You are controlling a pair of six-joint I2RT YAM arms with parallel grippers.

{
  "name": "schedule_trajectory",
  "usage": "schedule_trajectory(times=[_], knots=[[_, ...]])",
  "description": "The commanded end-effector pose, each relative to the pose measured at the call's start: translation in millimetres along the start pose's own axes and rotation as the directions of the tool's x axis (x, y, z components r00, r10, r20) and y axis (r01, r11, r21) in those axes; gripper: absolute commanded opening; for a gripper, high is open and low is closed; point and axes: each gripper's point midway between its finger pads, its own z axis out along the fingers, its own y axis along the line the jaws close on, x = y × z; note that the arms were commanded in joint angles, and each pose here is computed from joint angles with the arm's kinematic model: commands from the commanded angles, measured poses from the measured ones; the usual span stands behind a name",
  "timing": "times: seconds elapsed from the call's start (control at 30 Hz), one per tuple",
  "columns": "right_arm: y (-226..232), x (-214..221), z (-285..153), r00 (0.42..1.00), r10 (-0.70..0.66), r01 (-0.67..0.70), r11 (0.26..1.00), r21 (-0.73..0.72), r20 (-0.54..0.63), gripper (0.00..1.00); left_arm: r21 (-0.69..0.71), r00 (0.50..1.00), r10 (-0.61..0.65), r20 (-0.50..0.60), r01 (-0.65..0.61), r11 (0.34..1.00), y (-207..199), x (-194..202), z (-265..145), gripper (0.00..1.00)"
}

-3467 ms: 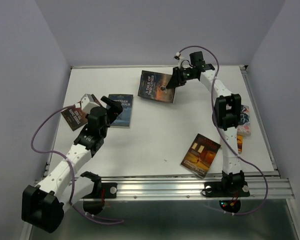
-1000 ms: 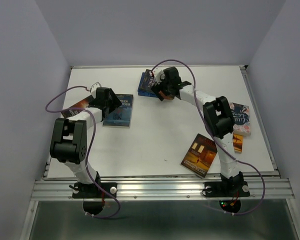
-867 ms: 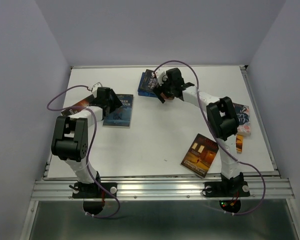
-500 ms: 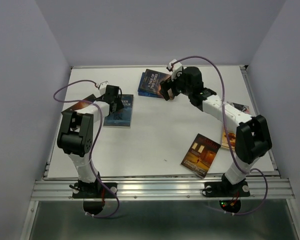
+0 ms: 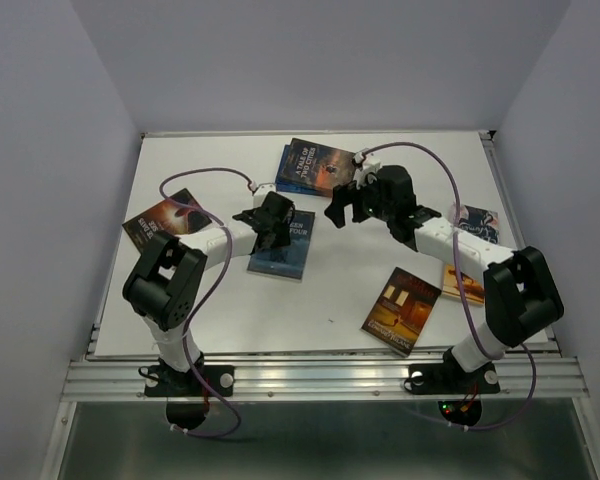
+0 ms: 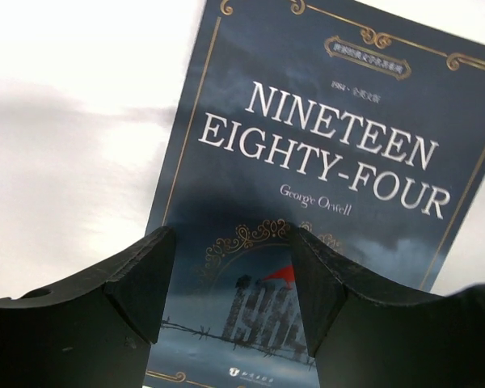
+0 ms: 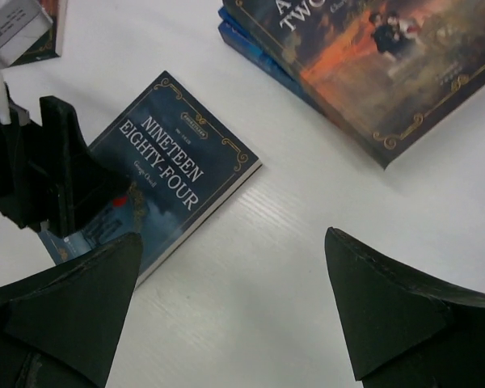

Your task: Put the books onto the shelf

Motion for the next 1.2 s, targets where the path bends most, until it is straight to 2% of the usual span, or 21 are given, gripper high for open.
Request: schedule_trajectory(times=[0.0,0.1,0.13,0.17,0.27,0.4,0.43,0.5,0.57,0.73,0.87,1.17], knots=[[3,-6,-15,0.977,0.201,-0.205,0.977,0.052,0.066,1.00,0.065,0.938,-0.006,-0.346,0.030,0.997,-11,104,-33,0.69],[-3,17,-18,0.932,0.362,-0.363,0.923,0.127,0.032,1.00,0.113,0.940,-0.114,-0.322,0.158,0.981,-28,85,-59,0.72],[-1,34,-19,0.907,0.420,-0.412,0.896,0.164,-0.017,1.00,0.137,0.946,-0.144,-0.292,0.190,0.972,-32,70,-71,0.73],[1,43,-19,0.903,0.428,-0.413,0.891,0.191,-0.042,1.00,0.153,0.948,-0.158,-0.276,0.205,0.967,-35,62,-78,0.74],[4,72,-16,0.917,0.387,-0.343,0.889,0.303,-0.099,1.00,0.176,0.961,-0.179,-0.210,0.218,0.960,-35,36,-96,0.82],[-5,98,-6,0.920,0.358,-0.264,0.867,0.422,-0.158,1.00,0.120,0.969,-0.220,-0.116,0.234,0.965,-15,19,-103,0.88],[-6,101,-4,0.919,0.358,-0.260,0.865,0.429,-0.166,1.00,0.101,0.966,-0.230,-0.114,0.242,0.965,-10,20,-101,0.88],[-4,108,2,0.919,0.343,-0.237,0.873,0.427,-0.192,1.00,0.101,0.961,-0.258,-0.098,0.267,0.958,1,19,-99,0.96],[4,117,7,0.917,0.334,-0.220,0.880,0.422,-0.218,1.00,0.138,0.958,-0.280,-0.064,0.286,0.948,0,11,-95,0.99],[2,139,17,0.907,0.329,-0.182,0.870,0.459,-0.263,0.99,0.182,0.957,-0.288,-0.030,0.289,0.940,2,-5,-82,0.99],[3,143,21,0.903,0.338,-0.186,0.863,0.470,-0.264,0.99,0.181,0.956,-0.290,-0.043,0.293,0.939,5,-3,-69,0.99],[12,98,12,0.924,0.353,-0.254,0.852,0.458,-0.144,1.00,0.191,0.941,-0.330,-0.075,0.338,0.922,20,13,-53,0.99]])
